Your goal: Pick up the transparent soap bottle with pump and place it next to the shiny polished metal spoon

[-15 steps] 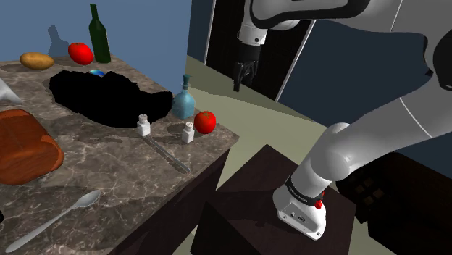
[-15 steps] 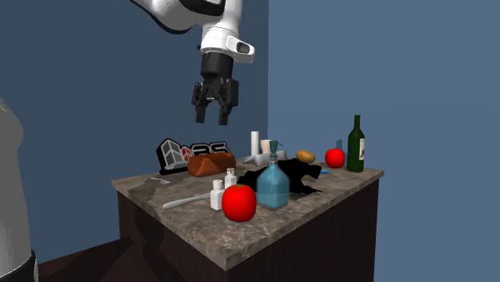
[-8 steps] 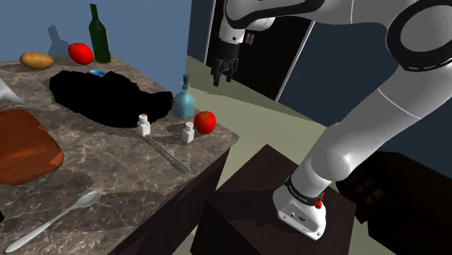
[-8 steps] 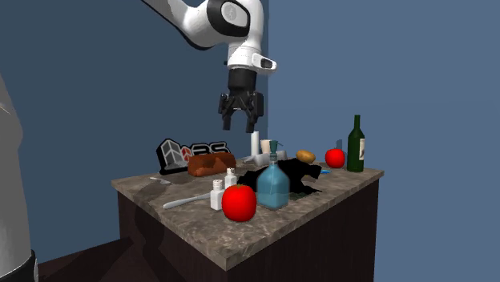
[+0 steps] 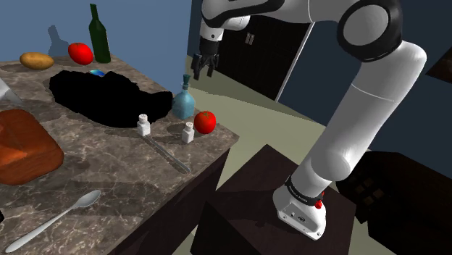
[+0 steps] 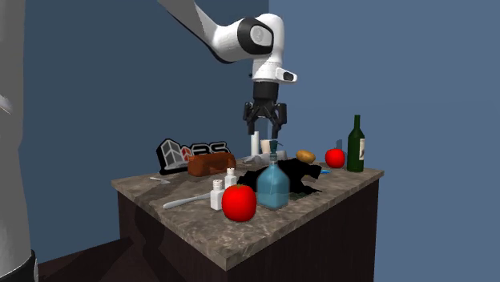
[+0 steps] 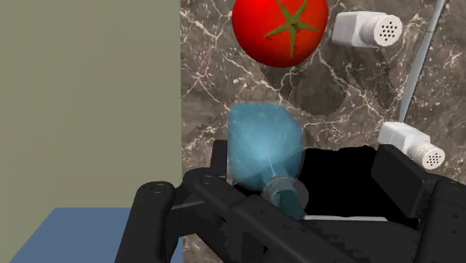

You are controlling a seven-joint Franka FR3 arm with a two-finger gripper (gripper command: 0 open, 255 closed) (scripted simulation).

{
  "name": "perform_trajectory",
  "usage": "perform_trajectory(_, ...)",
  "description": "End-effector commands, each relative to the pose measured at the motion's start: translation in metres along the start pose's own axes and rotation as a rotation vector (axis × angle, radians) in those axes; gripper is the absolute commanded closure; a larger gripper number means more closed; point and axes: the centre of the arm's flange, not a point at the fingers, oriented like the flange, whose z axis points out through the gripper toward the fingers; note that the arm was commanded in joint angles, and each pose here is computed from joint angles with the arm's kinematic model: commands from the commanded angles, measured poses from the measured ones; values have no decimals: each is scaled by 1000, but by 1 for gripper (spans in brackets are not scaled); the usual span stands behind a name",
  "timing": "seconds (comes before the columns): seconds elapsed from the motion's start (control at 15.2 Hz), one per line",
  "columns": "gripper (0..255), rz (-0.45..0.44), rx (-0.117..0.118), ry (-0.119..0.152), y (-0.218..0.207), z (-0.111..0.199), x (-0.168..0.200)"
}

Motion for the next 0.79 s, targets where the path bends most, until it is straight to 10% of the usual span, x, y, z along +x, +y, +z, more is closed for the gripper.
perform_trajectory(0.0,0,-4,4,16,-1,4,22)
perform_trajectory(0.73,0,-11,13,46,-1,42,72)
